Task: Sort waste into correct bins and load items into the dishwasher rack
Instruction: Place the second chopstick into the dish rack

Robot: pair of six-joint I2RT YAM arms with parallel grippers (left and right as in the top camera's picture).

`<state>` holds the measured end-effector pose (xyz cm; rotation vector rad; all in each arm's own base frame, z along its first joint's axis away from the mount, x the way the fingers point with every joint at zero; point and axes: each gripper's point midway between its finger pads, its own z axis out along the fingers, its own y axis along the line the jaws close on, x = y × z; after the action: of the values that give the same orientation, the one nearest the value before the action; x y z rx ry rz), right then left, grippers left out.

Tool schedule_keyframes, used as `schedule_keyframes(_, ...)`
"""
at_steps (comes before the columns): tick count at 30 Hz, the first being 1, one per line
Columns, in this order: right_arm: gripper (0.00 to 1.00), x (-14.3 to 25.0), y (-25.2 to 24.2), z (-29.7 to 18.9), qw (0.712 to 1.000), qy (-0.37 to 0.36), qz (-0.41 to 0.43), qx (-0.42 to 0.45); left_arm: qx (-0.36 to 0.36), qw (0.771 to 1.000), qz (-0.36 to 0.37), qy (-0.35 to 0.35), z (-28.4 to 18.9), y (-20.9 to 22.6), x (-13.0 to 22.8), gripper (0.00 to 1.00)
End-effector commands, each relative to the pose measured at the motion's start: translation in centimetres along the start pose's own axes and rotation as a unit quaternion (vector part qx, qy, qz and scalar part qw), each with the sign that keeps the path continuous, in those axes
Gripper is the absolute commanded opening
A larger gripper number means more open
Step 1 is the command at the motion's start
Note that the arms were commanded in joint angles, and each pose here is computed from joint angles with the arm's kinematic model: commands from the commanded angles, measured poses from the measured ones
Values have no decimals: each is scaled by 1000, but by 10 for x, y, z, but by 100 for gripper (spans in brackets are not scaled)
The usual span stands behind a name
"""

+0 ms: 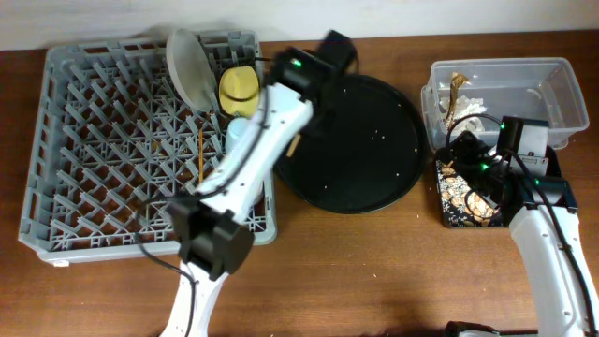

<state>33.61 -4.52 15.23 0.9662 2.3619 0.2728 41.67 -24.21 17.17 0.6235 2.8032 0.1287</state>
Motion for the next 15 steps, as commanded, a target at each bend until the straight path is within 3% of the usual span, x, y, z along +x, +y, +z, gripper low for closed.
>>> schedule_keyframes(1, 98, -2, -2, -1, 1000, -2, 5, 2, -75, 994, -82, -4, -64, 77, 30, 1)
schedule_keyframes(4, 98, -2, -2, -1, 1000, -2, 5, 2, -55, 989, -126, -54, -119, 105, 48, 1)
schedule_keyframes(7, 99, -1, -2, -1, 1000, -2, 5, 2, -77, 977, -194, -49, -142, 130, 101, 1)
schedule_keyframes(11, 98, -1, -2, -1, 1000, -2, 5, 2, -88, 956, -281, -12, -70, 140, 132, 1)
schedule_keyframes(15, 99, -2, -2, -1, 1000, -2, 5, 2, -91, 948, -303, 19, 19, 140, 158, 1)
